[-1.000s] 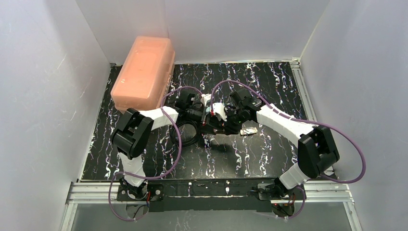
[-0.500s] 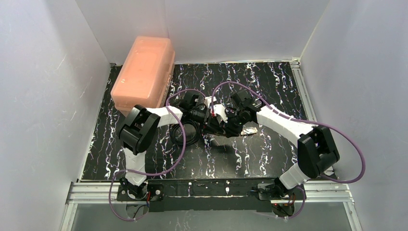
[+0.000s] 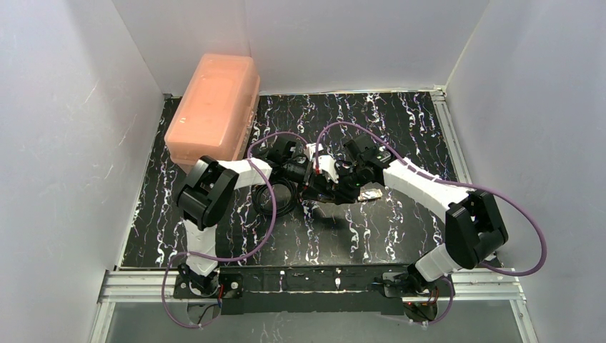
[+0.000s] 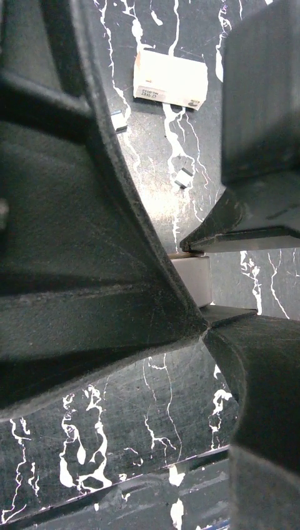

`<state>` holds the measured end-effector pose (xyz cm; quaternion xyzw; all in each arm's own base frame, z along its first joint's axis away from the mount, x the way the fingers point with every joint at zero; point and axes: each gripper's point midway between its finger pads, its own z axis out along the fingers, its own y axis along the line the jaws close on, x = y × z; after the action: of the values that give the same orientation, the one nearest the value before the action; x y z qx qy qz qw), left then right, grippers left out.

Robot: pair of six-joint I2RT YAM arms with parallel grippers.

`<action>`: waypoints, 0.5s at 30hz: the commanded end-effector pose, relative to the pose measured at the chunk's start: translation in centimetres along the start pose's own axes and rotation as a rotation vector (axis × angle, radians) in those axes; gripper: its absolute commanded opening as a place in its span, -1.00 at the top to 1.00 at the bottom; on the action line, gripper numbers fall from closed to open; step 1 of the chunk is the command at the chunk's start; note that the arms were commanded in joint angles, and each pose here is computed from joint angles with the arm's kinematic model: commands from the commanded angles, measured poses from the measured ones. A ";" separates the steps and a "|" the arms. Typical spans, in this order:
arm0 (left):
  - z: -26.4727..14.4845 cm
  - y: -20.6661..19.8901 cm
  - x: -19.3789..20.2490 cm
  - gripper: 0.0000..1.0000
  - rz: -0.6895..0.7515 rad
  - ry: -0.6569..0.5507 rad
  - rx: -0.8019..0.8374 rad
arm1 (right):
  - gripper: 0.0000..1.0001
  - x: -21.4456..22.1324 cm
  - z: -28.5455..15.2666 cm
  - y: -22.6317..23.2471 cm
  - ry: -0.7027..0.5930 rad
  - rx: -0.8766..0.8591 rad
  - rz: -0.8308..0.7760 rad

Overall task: Load the staples into the stapler
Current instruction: Close the stapler at the center of the board.

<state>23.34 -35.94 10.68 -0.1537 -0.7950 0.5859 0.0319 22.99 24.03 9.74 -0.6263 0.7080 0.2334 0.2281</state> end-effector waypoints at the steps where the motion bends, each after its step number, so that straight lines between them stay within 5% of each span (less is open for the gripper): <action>1: -0.4 -2.0 0.2 -0.25 0.052 0.010 0.036 | 0.93 -2.1 -0.8 0.1 -0.081 0.010 -0.045; 4: -0.3 -1.7 0.4 -0.24 0.043 0.014 0.035 | 0.93 -2.1 -0.8 0.1 -0.082 0.010 -0.047; 5: -0.3 -1.6 0.5 -0.05 0.039 0.019 0.036 | 0.93 -2.1 -0.8 0.1 -0.084 0.011 -0.048; 7: -0.2 -1.6 0.9 0.97 0.037 0.033 0.055 | 0.93 -2.1 -0.8 0.0 -0.084 0.014 -0.048; 15: -0.4 -2.0 1.3 1.00 0.055 0.016 0.073 | 0.93 -1.7 -0.4 0.0 -0.080 0.018 -0.050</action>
<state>22.62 -35.79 10.34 -0.1546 -0.7865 0.5968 0.0368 22.44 24.06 9.42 -0.6286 0.7042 0.2408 0.2257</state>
